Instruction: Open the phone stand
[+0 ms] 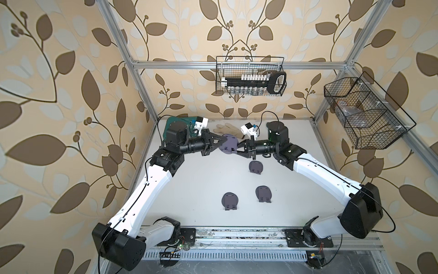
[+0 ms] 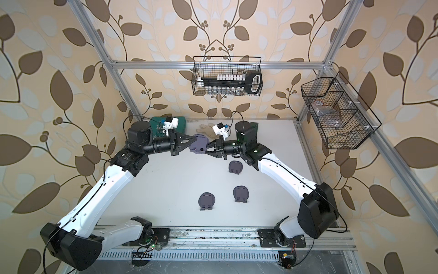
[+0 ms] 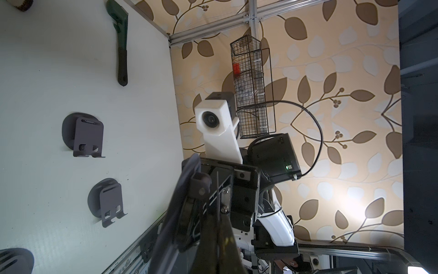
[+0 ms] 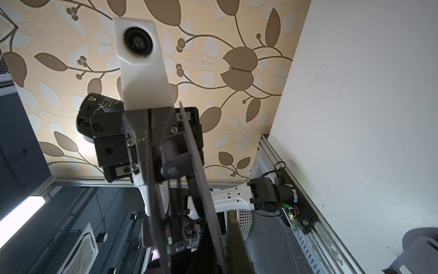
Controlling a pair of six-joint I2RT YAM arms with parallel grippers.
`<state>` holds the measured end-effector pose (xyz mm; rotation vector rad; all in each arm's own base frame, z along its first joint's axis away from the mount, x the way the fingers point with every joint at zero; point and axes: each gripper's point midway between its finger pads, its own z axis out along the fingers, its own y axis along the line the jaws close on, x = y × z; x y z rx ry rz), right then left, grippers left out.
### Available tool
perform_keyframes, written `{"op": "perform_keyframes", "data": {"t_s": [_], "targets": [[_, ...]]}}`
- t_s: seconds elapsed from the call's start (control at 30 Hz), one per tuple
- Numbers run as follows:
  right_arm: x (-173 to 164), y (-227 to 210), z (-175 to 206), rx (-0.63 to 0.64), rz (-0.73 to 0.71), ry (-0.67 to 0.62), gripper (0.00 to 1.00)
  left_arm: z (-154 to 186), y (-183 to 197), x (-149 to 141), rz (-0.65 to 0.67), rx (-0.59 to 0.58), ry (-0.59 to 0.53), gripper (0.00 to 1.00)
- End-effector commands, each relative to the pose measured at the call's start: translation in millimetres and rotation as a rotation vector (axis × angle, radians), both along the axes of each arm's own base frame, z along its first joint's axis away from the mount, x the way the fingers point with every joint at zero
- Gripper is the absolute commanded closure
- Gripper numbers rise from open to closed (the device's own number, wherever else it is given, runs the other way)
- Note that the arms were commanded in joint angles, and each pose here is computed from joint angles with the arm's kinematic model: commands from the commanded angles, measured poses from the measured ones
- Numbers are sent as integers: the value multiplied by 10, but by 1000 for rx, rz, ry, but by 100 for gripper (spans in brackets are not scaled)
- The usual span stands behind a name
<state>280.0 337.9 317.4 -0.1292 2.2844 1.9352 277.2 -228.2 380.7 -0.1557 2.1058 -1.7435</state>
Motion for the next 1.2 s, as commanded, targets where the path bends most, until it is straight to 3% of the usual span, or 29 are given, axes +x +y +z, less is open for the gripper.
{"op": "perform_keyframes", "data": {"t_s": [0.0, 0.37, 0.83, 1.17], "targets": [[-6, -20, -1007, -187, -45, 306, 100, 1243, -41, -623, -178, -151, -453, 100], [-101, -66, -1246, -213, -29, 379, 100, 1258, -35, -633, -174, -105, -580, 100], [-56, -38, -1248, -160, -20, 434, 100, 1150, 52, -576, -71, 37, -873, 100], [-92, -69, -1282, -195, 1, 416, 100, 1251, 16, -357, -21, 18, -929, 100]]}}
